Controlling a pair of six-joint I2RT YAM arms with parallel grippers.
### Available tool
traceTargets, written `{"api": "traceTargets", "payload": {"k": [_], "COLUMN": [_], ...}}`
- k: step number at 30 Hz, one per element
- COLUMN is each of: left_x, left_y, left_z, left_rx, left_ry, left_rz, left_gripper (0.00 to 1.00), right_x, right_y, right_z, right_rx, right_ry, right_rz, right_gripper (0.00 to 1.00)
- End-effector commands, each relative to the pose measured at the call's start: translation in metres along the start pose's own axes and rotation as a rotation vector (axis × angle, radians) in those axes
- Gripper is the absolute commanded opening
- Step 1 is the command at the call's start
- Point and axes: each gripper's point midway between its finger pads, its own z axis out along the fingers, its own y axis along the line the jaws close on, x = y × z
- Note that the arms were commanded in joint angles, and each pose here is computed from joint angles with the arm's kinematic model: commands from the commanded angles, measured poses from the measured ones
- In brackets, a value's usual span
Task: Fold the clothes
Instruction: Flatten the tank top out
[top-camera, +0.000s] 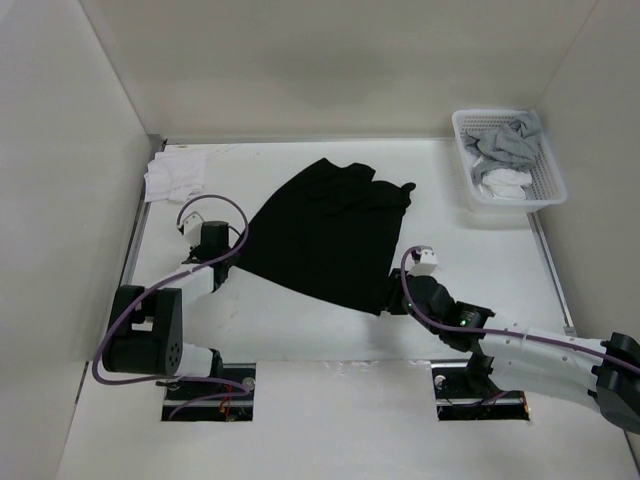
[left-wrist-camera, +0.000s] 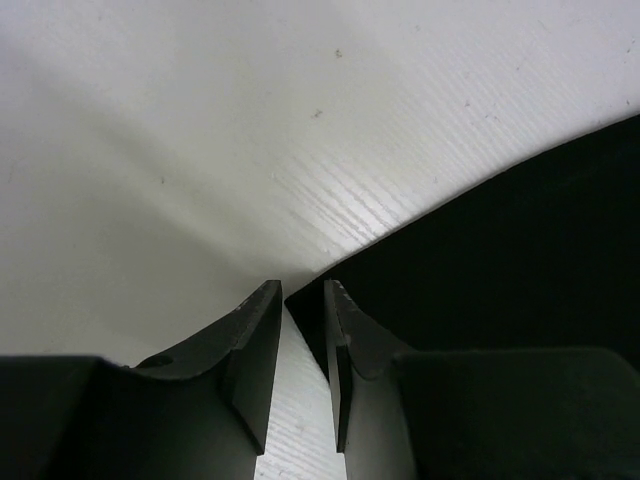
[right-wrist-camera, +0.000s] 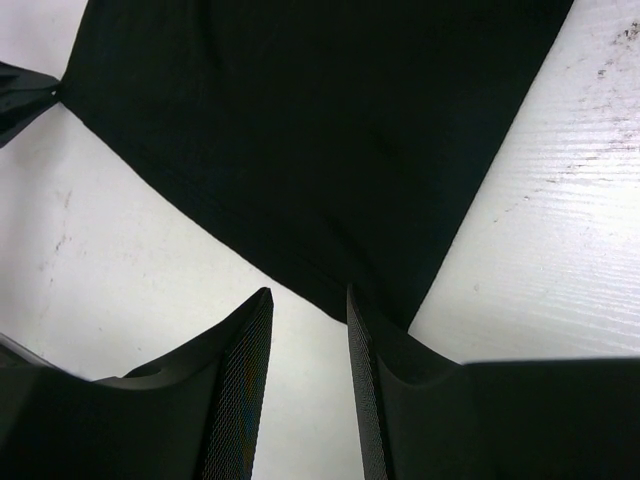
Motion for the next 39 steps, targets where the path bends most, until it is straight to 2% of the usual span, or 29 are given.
{"api": "traceTargets", "payload": {"k": [1, 6, 12, 15, 19, 25, 35, 39], "left_x": [0.017, 0.020, 0.018, 0.008, 0.000, 0.023, 0.029, 0.028], "left_y": [0.006, 0.004, 0.006, 0.001, -0.007, -0.003, -0.007, -0.008], "left_z": [0.003, 0.003, -0.001, -0.013, -0.035, -0.064, -0.071, -0.071], "left_rx": [-0.037, -0.036, -0.036, -0.007, 0.055, 0.118, 0.180, 0.192], "left_ry": [0.075, 0.082, 0.079, 0.047, 0.010, 0.026, 0.031, 0.028], "left_rz": [0.069, 0.084, 0.072, 0.050, 0.019, -0.005, 0.006, 0.001], "left_gripper": [0.23, 0.22, 0.06, 0.02, 0.01, 0.01, 0.02, 0.02], "right_x": [-0.014, -0.013, -0.013, -0.005, 0.018, 0.043, 0.046, 0.049], "right_y": [0.012, 0.011, 0.009, -0.002, -0.025, -0.041, -0.044, -0.037], "right_z": [0.001, 0.001, -0.001, 0.001, 0.001, -0.003, -0.001, 0.003], "right_rx": [-0.046, -0.045, -0.050, -0.018, 0.071, 0.181, 0.247, 0.227], "right_ry": [-0.053, -0.054, -0.057, -0.039, 0.030, 0.111, 0.128, 0.147], "right_rz": [0.010, 0.000, 0.002, 0.016, 0.058, 0.070, 0.075, 0.081], "right_gripper": [0.40, 0.41, 0.44, 0.45, 0.46, 0.50, 0.46, 0.39]}}
